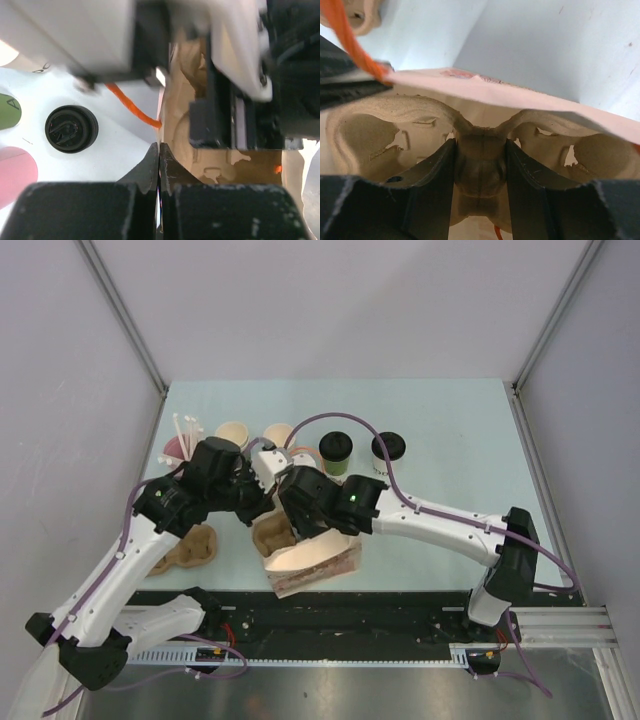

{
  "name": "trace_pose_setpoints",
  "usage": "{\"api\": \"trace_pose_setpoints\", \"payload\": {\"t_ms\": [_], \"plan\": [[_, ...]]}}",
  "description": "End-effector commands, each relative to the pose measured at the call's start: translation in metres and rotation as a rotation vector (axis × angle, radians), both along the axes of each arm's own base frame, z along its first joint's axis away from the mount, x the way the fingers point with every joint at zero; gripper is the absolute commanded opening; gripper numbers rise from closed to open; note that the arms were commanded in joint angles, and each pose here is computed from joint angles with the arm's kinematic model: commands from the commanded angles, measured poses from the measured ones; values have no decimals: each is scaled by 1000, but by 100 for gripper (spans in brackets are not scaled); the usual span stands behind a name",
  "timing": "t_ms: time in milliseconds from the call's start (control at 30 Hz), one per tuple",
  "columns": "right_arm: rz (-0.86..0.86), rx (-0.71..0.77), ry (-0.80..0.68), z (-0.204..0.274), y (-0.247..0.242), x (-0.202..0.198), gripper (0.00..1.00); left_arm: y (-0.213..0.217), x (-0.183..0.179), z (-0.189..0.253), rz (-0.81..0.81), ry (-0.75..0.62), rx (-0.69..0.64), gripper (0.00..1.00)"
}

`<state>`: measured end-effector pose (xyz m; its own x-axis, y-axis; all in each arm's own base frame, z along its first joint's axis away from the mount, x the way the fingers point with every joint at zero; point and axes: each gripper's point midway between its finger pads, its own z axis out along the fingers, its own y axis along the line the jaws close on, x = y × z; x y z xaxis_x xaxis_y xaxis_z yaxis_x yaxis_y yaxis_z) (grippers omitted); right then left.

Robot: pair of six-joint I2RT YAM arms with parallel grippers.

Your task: Pack the takeout coffee

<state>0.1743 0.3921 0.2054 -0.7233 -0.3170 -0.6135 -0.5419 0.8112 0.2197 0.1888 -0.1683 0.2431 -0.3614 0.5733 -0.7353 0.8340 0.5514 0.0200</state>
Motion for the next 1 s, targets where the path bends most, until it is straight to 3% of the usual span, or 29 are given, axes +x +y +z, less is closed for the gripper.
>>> {"api": "trace_pose_setpoints", "payload": {"t_ms": [0,200,567,733,967], "plan": [[-29,-3,-30,3,-6,-21,0,1,13,13,118,-13,-34,0],[-14,-61,-134,7,-14,-26,0,4,24,7,177,-10,-27,0],[135,-132,-174,-3,-15,-58,0,6,33,9,210,-12,-32,0],[81,-88,-48,-16,-10,-45,0,-15,6,19,66,41,-145,0],[-18,-59,48,-31,-5,-26,6,-18,-1,15,39,65,-162,0]]}}
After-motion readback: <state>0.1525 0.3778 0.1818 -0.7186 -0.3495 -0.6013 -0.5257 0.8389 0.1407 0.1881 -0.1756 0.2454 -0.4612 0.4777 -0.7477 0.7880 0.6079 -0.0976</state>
